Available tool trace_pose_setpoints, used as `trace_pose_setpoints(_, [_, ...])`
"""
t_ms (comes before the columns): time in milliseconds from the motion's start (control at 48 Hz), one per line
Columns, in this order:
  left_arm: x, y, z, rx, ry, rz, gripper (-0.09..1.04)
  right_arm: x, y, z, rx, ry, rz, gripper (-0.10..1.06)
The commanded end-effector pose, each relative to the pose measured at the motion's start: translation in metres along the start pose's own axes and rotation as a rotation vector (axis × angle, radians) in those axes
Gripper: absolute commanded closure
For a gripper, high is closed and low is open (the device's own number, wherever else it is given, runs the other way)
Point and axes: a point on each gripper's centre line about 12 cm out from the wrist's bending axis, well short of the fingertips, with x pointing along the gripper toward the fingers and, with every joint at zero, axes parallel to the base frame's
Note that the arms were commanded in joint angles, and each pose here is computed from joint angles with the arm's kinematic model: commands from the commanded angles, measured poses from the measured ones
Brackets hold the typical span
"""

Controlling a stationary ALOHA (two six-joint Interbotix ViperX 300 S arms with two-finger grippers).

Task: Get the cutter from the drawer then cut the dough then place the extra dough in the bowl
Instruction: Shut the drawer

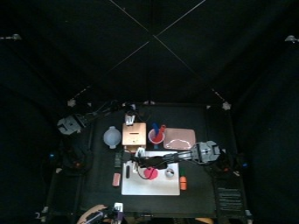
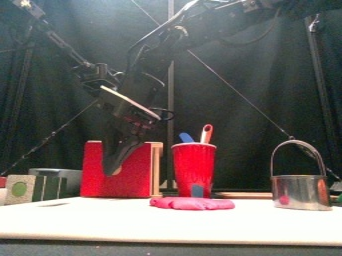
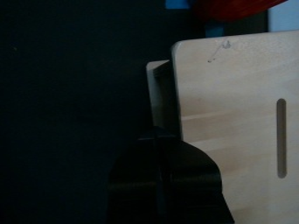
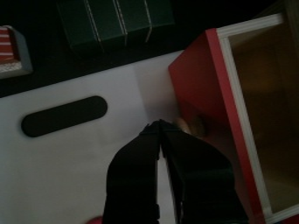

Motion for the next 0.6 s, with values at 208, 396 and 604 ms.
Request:
trace_pose_setpoints(208, [-0.008,0.002,0.006,0.017,-0.014,0.02,0.65,-0.009,-0.028,0.019,0.022,-0.05,-0.036,0.81])
trace_pose_setpoints(396, [-0.006,0.003,0.003,0.017,-0.006,0.02,0.65,-0.006,-0.036,0.02,0.022,-0.054,-0.053,0.81])
trace_pose_setpoints(604, [-0.003,0.005,0.003,0.017,0.0,0.021,0.65,-0.003,-0.047,0.023,0.029,-0.066,-0.065,0.81])
